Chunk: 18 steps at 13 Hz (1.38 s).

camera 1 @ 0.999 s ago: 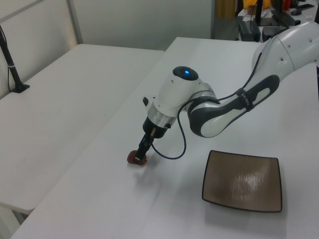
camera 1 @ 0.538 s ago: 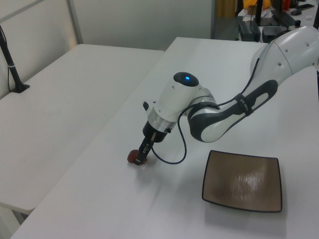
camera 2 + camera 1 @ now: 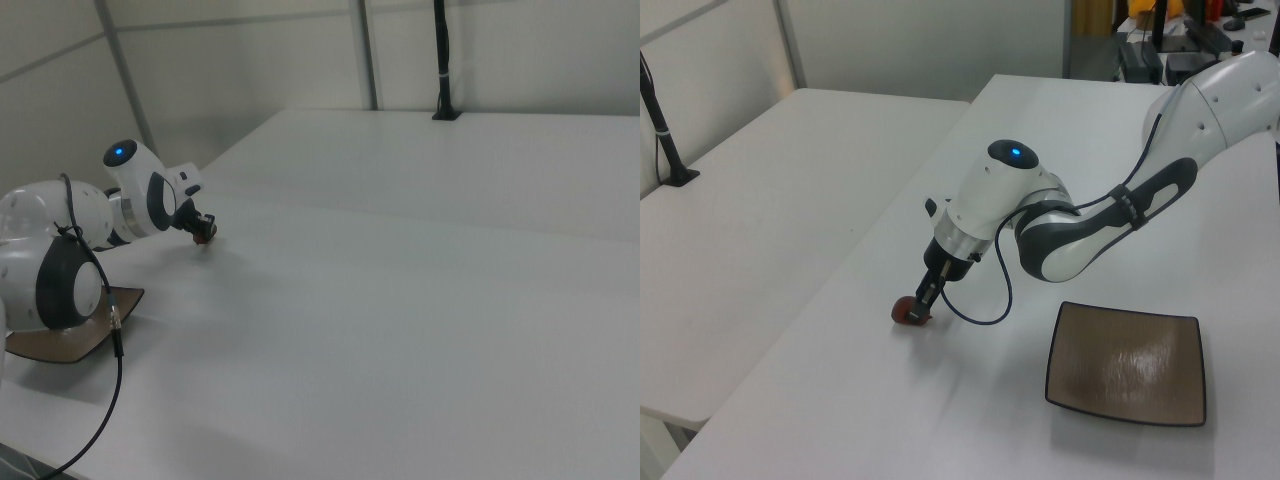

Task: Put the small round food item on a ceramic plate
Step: 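Lift the held food item and carry it over the square brown plate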

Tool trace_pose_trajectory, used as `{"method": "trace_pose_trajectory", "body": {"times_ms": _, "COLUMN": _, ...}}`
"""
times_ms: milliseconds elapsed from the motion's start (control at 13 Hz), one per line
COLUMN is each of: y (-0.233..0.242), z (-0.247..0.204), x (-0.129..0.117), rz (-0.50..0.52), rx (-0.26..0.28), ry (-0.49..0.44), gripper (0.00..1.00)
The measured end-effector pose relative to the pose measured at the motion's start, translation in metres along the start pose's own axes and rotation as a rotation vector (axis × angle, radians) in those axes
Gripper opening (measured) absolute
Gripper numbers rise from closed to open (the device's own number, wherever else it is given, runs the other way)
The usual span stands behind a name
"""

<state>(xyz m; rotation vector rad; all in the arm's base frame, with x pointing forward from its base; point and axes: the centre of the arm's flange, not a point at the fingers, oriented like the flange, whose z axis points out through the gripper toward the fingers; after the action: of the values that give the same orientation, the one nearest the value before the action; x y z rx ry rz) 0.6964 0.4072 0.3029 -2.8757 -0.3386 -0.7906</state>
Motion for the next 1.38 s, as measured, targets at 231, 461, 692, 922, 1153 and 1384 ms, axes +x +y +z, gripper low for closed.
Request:
{"method": "trace_pose_trajectory", "body": {"times_ms": 231, "y": -0.005, "z": -0.042, "x": 0.025, "rz": 0.006, "rx": 0.013, "ry": 0.057, "gripper": 0.27}}
{"method": "trace_pose_trajectory", "body": {"times_ms": 461, "y": -0.005, "z": -0.088, "x": 0.042, "rz": 0.026, "rx": -0.007, "ry": 0.053, "gripper": 0.28}}
{"method": "trace_pose_trajectory", "body": {"times_ms": 692, "y": -0.001, "z": -0.151, "x": 0.058, "rz": 0.041, "rx": -0.045, "ry": 0.027, "gripper": 0.28}}
{"method": "trace_pose_trajectory", "body": {"times_ms": 922, "y": 0.003, "z": -0.205, "x": 0.057, "rz": 0.044, "rx": -0.074, "ry": 0.002, "gripper": 0.28}}
{"method": "trace_pose_trajectory", "body": {"times_ms": 1153, "y": 0.01, "z": -0.264, "x": 0.045, "rz": 0.085, "rx": -0.084, "ry": -0.074, "gripper": 0.28}}
{"method": "trace_pose_trajectory", "body": {"times_ms": 1384, "y": 0.018, "z": -0.31, "x": 0.029, "rz": 0.106, "rx": -0.068, "ry": -0.185, "gripper": 0.29}}
